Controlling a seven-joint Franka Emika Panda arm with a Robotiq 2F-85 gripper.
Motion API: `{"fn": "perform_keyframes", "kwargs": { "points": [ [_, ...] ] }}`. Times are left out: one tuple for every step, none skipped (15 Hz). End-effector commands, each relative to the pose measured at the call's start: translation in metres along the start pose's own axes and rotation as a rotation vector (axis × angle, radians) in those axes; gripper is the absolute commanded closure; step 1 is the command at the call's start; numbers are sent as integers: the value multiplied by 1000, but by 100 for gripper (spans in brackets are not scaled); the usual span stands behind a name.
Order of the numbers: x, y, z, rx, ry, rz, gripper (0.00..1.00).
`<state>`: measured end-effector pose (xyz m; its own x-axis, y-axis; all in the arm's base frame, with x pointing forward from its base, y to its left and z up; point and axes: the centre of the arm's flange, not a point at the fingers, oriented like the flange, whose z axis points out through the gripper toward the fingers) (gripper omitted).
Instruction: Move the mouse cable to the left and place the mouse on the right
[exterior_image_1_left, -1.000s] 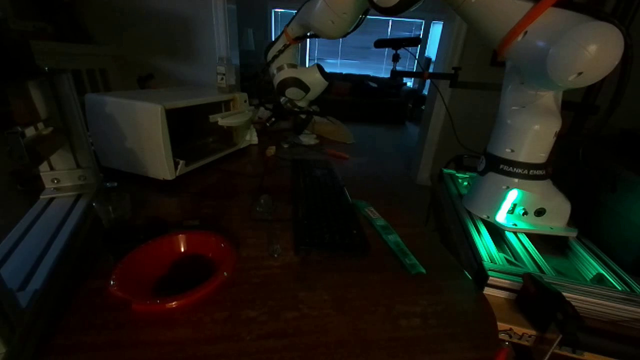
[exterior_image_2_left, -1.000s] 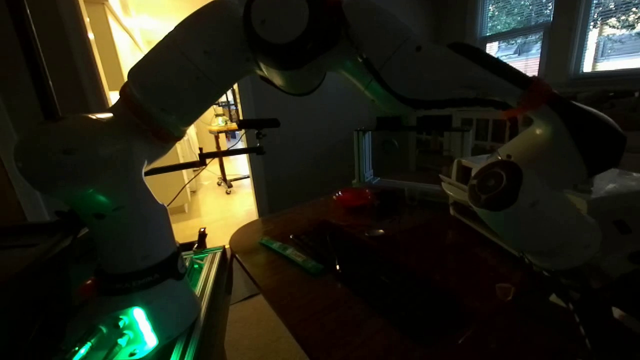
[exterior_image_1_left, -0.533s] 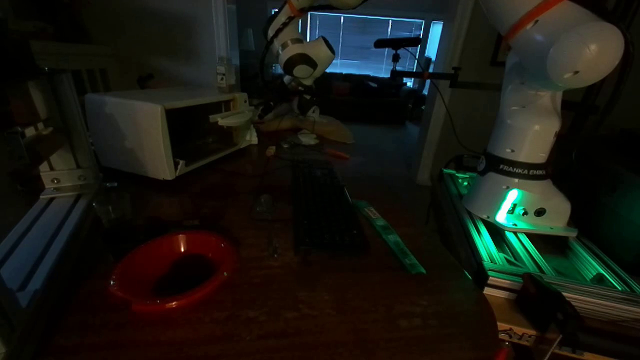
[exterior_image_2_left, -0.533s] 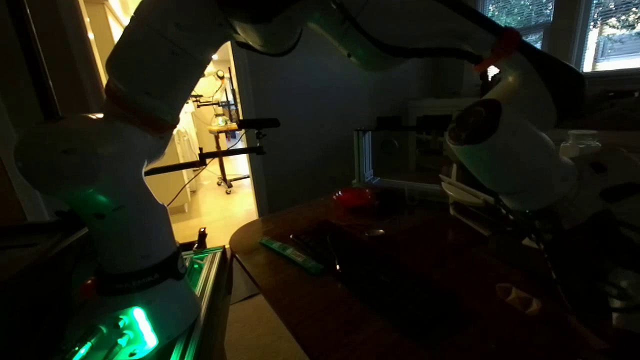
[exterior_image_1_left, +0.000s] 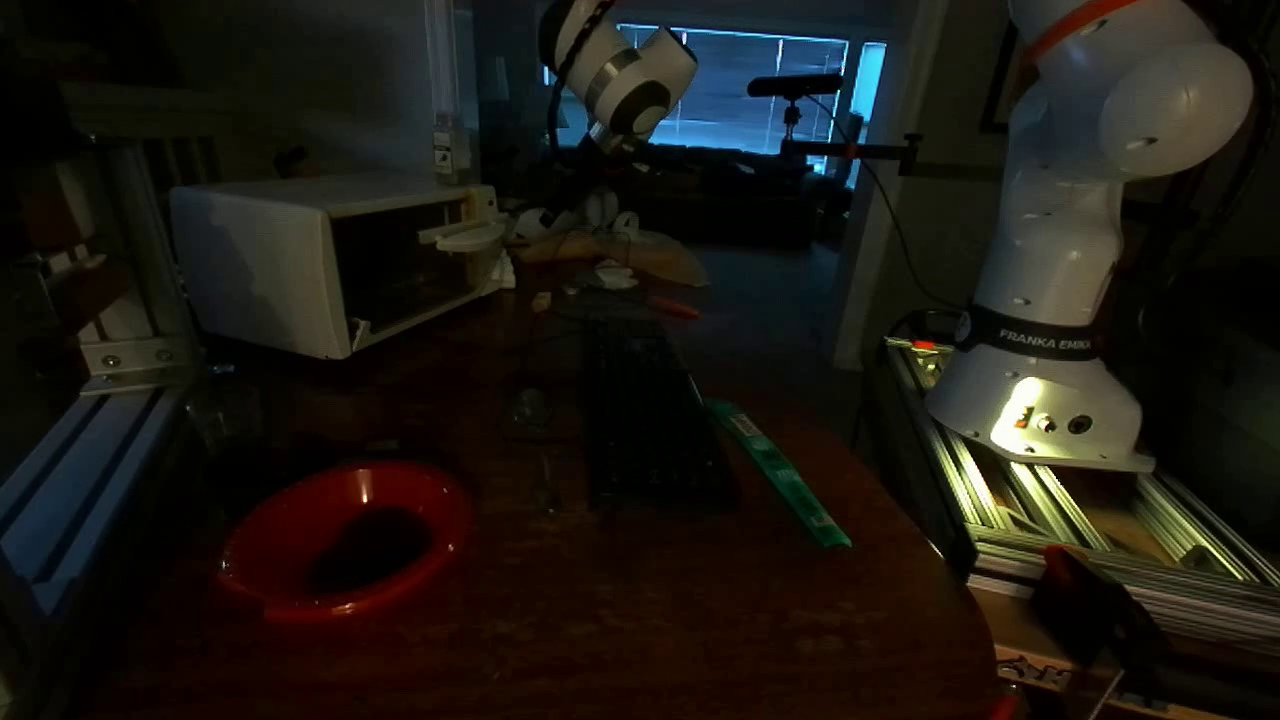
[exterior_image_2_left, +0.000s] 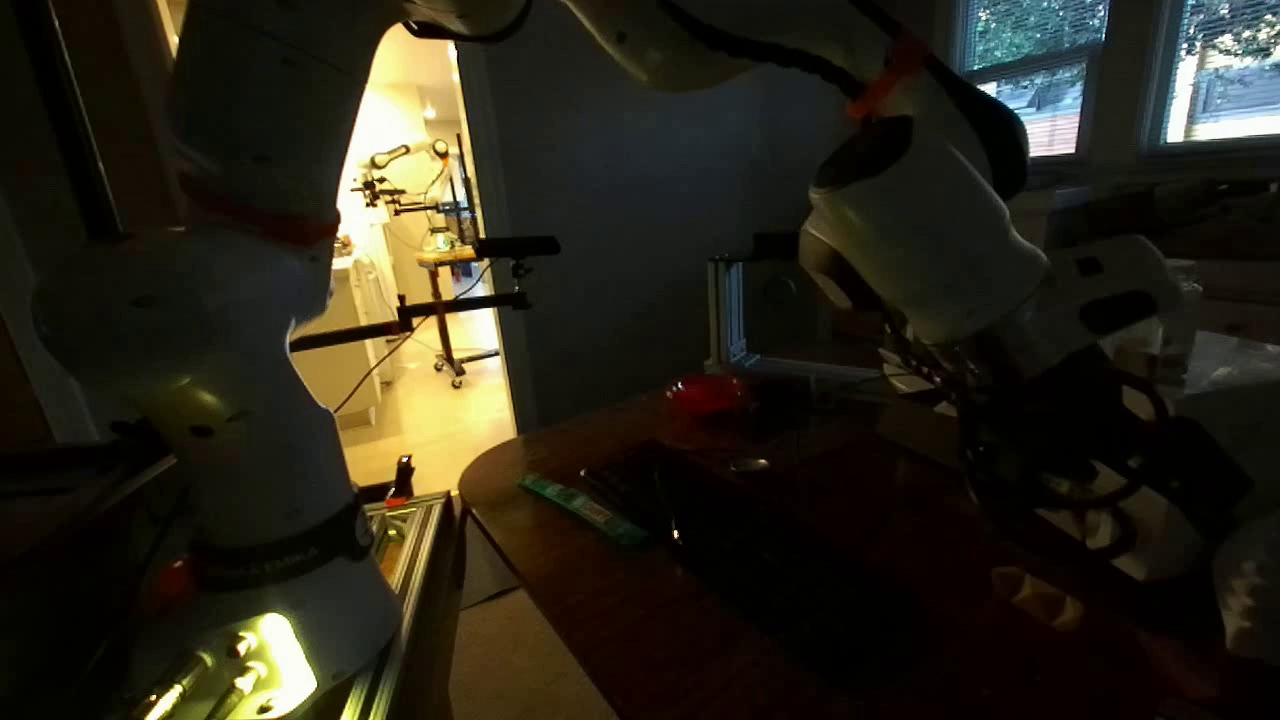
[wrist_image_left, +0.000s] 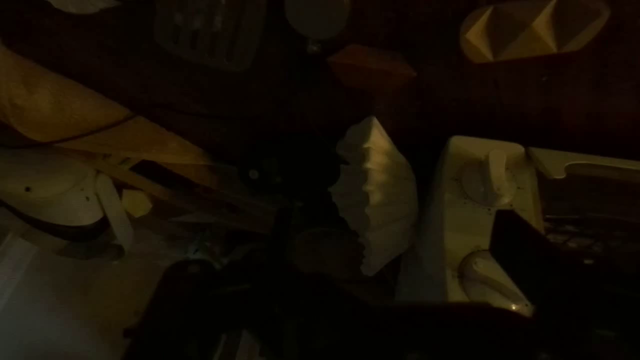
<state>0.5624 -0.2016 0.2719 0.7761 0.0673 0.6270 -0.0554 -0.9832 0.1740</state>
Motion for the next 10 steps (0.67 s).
{"fn": "perform_keyframes", "kwargs": {
  "points": [
    [11, 13, -52, -25, -43, 26, 0],
    [9, 14, -61, -16, -46, 21, 0],
    [8, 15, -68, -1, -52, 16, 0],
    [7, 13, -78, 17, -59, 0, 0],
    [5, 12, -84, 36, -66, -18, 0],
    [3, 8, -91, 66, -76, -40, 0],
    [3, 3, -99, 84, -81, -59, 0],
    [2, -2, -105, 113, -90, -78, 0],
    [3, -7, -113, 137, -94, -95, 0],
    [3, -10, -118, 153, -99, -110, 0]
  ]
}}
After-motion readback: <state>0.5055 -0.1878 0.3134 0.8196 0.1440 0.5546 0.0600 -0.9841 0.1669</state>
